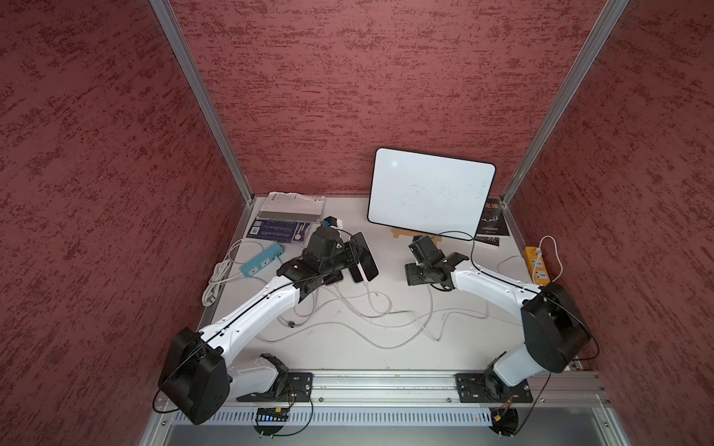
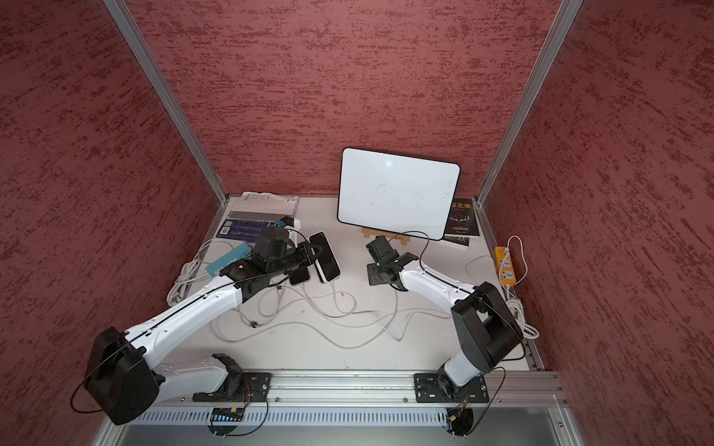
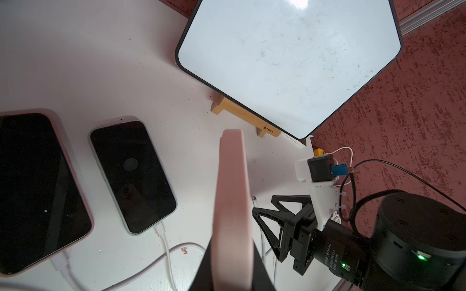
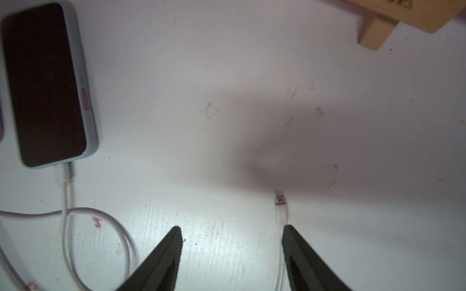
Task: Plug the charging cable into the phone
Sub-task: Pick up the charging cable from the center of the board.
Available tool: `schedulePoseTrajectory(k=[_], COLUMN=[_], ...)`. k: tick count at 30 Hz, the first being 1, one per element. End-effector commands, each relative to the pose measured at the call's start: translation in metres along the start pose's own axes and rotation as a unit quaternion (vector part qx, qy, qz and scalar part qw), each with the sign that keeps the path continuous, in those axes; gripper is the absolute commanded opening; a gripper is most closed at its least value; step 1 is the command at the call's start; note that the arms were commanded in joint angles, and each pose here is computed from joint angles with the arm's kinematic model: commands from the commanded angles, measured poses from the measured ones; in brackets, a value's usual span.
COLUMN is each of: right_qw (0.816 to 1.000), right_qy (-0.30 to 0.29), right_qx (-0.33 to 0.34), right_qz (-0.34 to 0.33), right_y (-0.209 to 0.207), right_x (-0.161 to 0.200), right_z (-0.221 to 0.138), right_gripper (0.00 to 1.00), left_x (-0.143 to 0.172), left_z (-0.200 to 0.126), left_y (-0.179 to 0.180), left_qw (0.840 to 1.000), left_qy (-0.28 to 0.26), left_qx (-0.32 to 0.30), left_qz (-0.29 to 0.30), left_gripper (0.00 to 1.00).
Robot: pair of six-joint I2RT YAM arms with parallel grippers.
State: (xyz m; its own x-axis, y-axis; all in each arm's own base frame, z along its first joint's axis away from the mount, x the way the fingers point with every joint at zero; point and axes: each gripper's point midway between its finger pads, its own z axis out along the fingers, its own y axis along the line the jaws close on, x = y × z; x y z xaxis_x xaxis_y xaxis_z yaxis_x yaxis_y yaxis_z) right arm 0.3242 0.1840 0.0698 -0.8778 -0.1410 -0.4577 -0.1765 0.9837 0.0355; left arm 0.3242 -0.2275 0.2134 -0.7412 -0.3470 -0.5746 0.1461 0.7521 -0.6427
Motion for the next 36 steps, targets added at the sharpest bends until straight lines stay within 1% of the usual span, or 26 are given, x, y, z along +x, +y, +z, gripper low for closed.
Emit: schedulePoseTrajectory(k=[1,2,4,8,13,17,23,27,32,36], right_qw=[0.999,0.999,0.998,0.998,0.997,0.996,0.996,0.995,0.994,0.994], right_qy=[0.034,0.037,0.043,0.056,0.066,0.074,0.080,0.091,0.099,0.098], right_qx=[0.037,0.039,0.035,0.037,0.038,0.039,0.021,0.015,0.013,0.014], right_qz=[-0.009,-0.009,-0.007,-0.003,0.011,0.016,0.039,0.044,0.042,0.045], right_y=[-0.017,-0.018,-0.018,-0.021,-0.029,-0.032,-0.035,-0.035,-0.034,-0.035], right_x=[0.017,0.018,0.020,0.025,0.031,0.034,0.041,0.047,0.049,0.050], right_z=[0.014,0.016,0.019,0.025,0.033,0.038,0.043,0.053,0.059,0.057], right_gripper=[0.62,0.61,0.60,0.59,0.58,0.54,0.47,0.41,0.30,0.26], left_x=[-0.012,-0.013,-0.017,-0.015,-0.015,-0.015,-0.016,-0.018,-0.018,-0.017], left_z=[-0.011,-0.015,-0.020,-0.016,-0.016,-0.014,-0.015,-0.017,-0.016,-0.016], left_y=[-0.033,-0.038,-0.035,-0.029,-0.028,-0.026,-0.021,-0.017,-0.014,-0.011], left_qw=[0.994,0.992,0.993,0.994,0.994,0.994,0.995,0.995,0.996,0.996], left_qy=[-0.038,-0.046,-0.059,-0.048,-0.053,-0.051,-0.050,-0.054,-0.051,-0.051], left_qx=[0.092,0.107,0.101,0.090,0.092,0.087,0.078,0.073,0.070,0.066], left_qz=[0.042,0.043,0.036,0.038,0.034,0.033,0.030,0.026,0.023,0.022], left_gripper=[0.00,0.00,0.00,0.00,0.00,0.00,0.00,0.00,0.00,0.00])
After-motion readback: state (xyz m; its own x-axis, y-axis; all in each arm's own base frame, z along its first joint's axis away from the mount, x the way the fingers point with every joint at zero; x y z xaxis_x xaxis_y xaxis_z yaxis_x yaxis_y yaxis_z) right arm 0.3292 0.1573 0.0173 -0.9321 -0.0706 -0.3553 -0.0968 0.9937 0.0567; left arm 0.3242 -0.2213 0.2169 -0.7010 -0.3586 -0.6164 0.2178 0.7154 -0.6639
